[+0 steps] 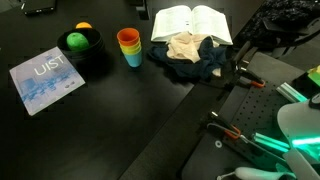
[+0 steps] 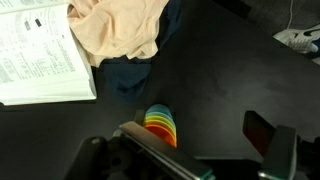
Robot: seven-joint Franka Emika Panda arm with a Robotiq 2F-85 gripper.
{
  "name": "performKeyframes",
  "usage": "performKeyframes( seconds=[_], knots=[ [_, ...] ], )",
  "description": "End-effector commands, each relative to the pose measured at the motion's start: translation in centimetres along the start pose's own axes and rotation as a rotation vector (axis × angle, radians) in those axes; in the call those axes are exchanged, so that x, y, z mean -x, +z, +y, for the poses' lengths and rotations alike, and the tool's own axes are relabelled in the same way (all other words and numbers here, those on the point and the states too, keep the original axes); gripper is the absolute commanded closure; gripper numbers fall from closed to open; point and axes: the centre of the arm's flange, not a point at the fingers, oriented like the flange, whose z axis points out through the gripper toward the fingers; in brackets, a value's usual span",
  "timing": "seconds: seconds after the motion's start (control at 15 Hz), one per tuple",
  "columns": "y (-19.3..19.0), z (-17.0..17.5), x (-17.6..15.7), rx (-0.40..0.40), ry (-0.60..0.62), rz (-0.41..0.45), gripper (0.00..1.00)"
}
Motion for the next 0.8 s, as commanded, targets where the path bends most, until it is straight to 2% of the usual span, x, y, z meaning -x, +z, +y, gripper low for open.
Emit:
performKeyframes(
  seconds=[0.0, 0.4, 0.67, 0.73],
  knots=[
    [1.1, -0.2, -0.6, 0.015, -0.013, 0.077, 0.0],
    [6.9, -0.4, -4.3, 0.023, -0.063, 0.246, 0.0],
    [10.4, 0.4, -6.4, 0.029, -0.099, 0.267, 0.0],
    [10.7, 0.8, -6.9, 0.02, -0.107, 0.25, 0.0]
  ],
)
